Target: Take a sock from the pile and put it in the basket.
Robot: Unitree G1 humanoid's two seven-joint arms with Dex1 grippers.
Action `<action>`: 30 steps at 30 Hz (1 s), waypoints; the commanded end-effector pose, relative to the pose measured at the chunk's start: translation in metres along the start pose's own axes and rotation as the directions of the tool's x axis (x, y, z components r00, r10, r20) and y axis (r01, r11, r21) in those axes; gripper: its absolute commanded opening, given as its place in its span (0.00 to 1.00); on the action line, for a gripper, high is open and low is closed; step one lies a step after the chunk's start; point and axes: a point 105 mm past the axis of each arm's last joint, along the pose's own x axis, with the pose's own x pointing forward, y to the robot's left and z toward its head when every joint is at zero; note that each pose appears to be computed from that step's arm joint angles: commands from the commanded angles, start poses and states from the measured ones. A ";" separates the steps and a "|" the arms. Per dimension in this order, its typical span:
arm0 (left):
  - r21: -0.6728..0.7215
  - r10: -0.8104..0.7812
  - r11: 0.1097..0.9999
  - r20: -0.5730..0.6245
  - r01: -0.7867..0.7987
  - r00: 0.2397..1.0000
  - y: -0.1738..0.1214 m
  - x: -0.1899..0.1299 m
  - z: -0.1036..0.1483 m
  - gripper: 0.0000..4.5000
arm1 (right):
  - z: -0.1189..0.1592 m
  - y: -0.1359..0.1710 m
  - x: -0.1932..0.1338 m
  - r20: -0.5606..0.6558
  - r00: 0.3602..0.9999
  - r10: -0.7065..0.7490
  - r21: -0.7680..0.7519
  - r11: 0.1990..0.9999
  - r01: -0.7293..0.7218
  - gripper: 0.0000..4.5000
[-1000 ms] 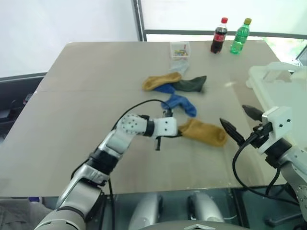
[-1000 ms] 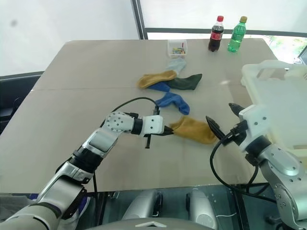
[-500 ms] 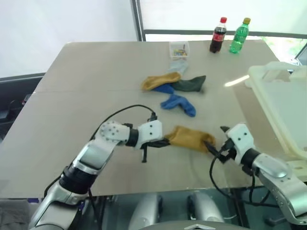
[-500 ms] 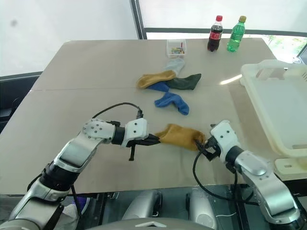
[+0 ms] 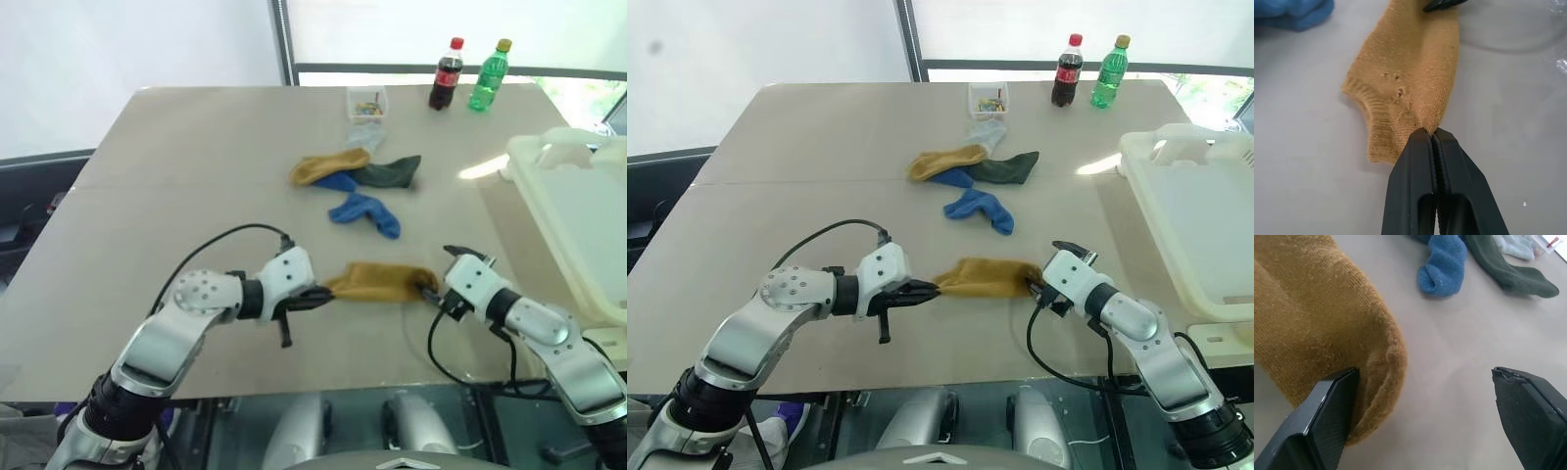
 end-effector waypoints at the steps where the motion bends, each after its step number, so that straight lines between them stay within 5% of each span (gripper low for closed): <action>1: 0.092 0.025 0.995 0.100 -0.035 0.995 0.005 -0.012 0.026 0.36 | 0.010 0.008 -0.005 0.041 0.997 0.072 0.040 0.996 -0.074 1.00; 2: 0.118 0.020 0.992 0.103 -0.032 0.994 0.006 -0.013 0.029 0.38 | 0.012 0.009 -0.006 0.046 0.996 0.080 0.053 0.995 -0.082 1.00; 4: 0.191 -0.006 0.982 0.084 -0.011 0.996 0.008 -0.015 0.028 0.59 | 0.017 0.012 -0.007 0.058 0.993 0.104 0.069 0.992 -0.108 1.00; 11: 0.280 -0.064 0.959 0.073 0.041 0.995 0.018 0.004 0.028 0.59 | 0.033 0.001 -0.011 0.098 0.992 0.083 0.054 0.995 -0.089 1.00; 14: 0.276 -0.083 0.959 0.081 0.058 0.993 0.018 0.021 0.027 0.39 | 0.037 0.003 -0.014 0.117 0.988 0.105 0.085 0.990 -0.115 0.79; 18: 0.243 -0.098 0.967 0.085 0.074 0.992 0.017 0.036 0.021 0.00 | 0.031 0.019 -0.013 0.107 0.978 0.177 0.128 0.973 -0.190 0.39; 22: 0.198 -0.079 0.979 0.124 0.053 0.989 0.023 0.045 0.027 0.00 | 0.021 0.022 -0.007 0.076 0.978 0.196 0.124 0.971 -0.204 0.01; 25: 0.012 -0.059 0.998 0.212 0.058 0.975 0.033 0.034 0.040 0.05 | 0.034 0.009 -0.012 0.132 0.978 0.160 0.155 0.971 -0.180 0.00; 27: -0.090 -0.052 0.993 0.226 0.074 0.973 0.037 0.020 0.037 0.15 | 0.051 0.009 -0.021 0.196 0.963 0.186 0.159 0.963 -0.219 0.11; 30: -0.164 -0.056 0.982 0.193 0.089 0.980 0.040 0.002 0.026 0.44 | 0.069 0.018 -0.024 0.239 0.943 0.231 0.041 0.968 -0.247 0.35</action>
